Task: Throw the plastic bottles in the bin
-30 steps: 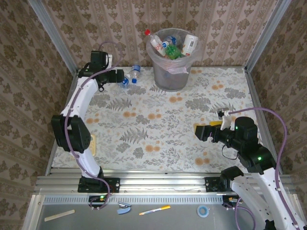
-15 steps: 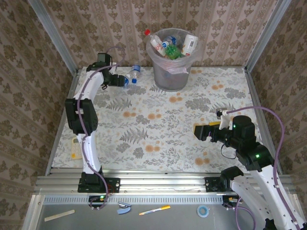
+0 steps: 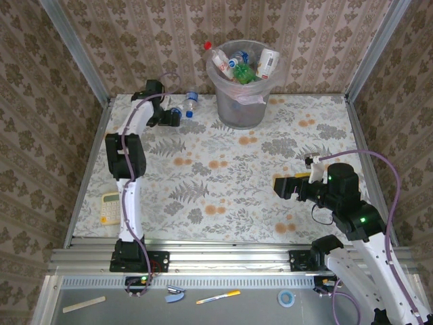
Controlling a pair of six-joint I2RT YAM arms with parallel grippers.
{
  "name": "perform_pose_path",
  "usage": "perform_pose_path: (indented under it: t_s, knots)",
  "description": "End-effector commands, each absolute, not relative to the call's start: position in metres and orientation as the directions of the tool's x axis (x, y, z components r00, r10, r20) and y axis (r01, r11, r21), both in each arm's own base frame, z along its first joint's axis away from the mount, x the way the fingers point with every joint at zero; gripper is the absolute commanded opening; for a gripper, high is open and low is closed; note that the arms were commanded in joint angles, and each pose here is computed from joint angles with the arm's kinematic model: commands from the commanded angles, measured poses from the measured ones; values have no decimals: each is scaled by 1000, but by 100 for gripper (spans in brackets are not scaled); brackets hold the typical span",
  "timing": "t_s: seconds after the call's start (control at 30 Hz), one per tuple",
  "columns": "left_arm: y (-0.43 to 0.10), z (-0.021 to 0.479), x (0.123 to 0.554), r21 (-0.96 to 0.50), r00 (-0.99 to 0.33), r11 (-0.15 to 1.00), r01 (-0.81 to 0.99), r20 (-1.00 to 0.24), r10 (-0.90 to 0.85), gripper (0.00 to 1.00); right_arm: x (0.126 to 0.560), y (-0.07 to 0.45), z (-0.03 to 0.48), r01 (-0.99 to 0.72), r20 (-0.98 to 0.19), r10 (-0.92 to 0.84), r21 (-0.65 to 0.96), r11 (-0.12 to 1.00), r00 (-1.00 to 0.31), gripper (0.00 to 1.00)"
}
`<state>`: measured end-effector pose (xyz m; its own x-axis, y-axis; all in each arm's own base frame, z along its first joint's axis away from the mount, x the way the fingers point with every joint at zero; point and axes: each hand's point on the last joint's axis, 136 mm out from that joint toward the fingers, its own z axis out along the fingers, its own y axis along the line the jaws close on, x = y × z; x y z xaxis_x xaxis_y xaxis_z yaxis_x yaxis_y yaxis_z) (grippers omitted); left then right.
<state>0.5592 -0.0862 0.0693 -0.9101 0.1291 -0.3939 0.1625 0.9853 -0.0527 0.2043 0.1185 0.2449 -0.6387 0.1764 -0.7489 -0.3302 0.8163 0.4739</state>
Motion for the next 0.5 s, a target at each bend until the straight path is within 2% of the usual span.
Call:
perform_pose_path:
  t_s: [0.0, 0.27, 0.47]
  knots:
    - [-82, 64, 559, -73, -924, 989, 126, -371, 91, 84, 204, 115, 240, -303, -737, 187, 476, 825, -649, 100]
    - [-84, 51, 556, -90, -934, 988, 124, -348, 85, 68, 204, 115, 243, -304, -740, 190, 476, 825, -645, 100]
    - [-84, 45, 552, -127, -938, 985, 113, -342, 64, 51, 208, 115, 245, -300, -740, 192, 476, 827, -644, 100]
